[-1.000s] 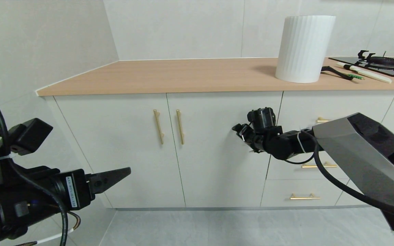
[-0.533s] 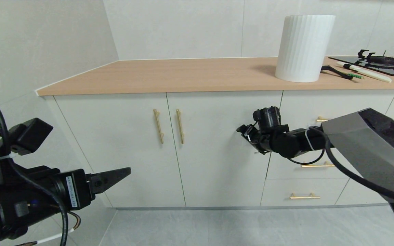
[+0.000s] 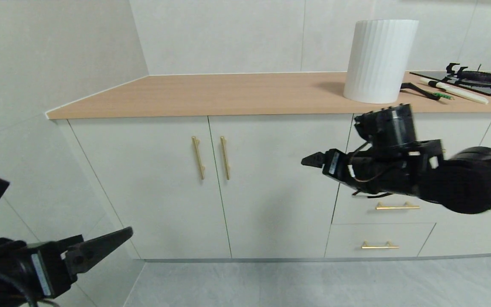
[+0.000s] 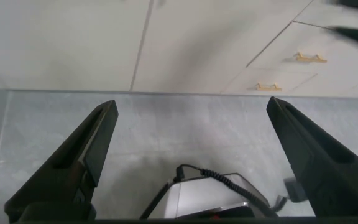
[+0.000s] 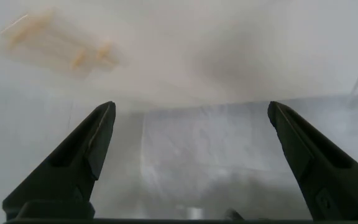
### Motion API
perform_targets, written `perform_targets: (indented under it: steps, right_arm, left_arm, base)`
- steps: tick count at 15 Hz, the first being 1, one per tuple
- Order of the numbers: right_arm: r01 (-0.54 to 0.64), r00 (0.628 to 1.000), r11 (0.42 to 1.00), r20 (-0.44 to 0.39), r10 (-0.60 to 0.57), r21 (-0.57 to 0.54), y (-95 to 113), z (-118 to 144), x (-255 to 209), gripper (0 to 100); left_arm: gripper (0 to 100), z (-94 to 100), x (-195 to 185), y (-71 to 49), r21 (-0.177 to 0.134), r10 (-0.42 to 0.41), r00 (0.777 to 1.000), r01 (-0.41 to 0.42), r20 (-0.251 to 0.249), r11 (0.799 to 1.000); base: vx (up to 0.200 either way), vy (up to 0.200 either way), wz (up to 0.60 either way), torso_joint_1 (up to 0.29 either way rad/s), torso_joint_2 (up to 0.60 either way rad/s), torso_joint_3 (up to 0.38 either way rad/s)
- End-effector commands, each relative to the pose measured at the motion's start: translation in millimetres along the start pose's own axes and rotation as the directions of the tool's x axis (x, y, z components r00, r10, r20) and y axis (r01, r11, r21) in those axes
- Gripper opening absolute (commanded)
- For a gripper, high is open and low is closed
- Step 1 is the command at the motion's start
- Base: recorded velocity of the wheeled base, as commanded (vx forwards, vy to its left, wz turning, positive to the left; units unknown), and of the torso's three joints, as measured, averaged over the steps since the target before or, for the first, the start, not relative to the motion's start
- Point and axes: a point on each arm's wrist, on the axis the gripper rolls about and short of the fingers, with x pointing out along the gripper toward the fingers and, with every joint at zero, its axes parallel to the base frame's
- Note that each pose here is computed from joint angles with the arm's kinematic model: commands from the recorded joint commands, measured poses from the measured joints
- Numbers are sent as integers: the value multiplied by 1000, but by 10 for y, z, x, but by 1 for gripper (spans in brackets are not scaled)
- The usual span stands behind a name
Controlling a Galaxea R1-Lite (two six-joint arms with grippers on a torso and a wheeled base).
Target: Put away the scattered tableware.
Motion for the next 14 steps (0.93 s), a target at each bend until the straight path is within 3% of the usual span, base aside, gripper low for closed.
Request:
perform_targets:
  steps: [1, 2, 4, 7, 8, 12, 13, 14]
  right_arm:
    - [-32, 993, 969, 102, 59, -246, -263, -213, -1421, 100]
    - [-13, 989, 957, 137, 56, -291, -429, -334, -1722, 100]
    - [71, 969, 940, 245, 13, -333, -740, -543, -2175, 100]
    - [182, 909, 929, 415, -35, -321, -973, -786, -2630, 100]
    - [241, 866, 914, 497, -51, -328, -1030, -939, -2891, 100]
    - [268, 853, 885, 521, -34, -381, -1174, -1379, -3244, 100]
    - [277, 848, 884, 529, -41, -377, -1227, -1509, -3307, 100]
    - [284, 847, 882, 529, -48, -376, -1261, -1580, -3321, 100]
  left_arm:
    - [100, -273, -528, 189, -19, -28, 986, 31, 163, 999]
    - [100, -351, -735, 232, -18, -50, 975, 55, 217, 998]
    - [100, -563, -1057, 337, 13, -50, 960, 49, 274, 999]
    - [100, -758, -1231, 398, 13, 2, 944, -7, 330, 1000]
    - [100, -806, -1289, 402, 15, 15, 928, -22, 371, 1000]
    - [100, -937, -1399, 396, 30, 87, 878, -115, 470, 993]
    - [100, -928, -1402, 413, -20, 191, 847, -209, 496, 978]
    - [100, -930, -1400, 416, -24, 214, 839, -234, 500, 972]
  base:
    - [0, 0, 0, 0, 0, 0]
    - [0, 0, 0, 0, 0, 0]
    - [0, 0, 0, 0, 0, 0]
    - [0, 0, 0, 0, 0, 0]
    - [0, 0, 0, 0, 0, 0]
    - [0, 0, 0, 0, 0, 0]
    - [0, 0, 0, 0, 0, 0]
    - [0, 0, 0, 0, 0, 0]
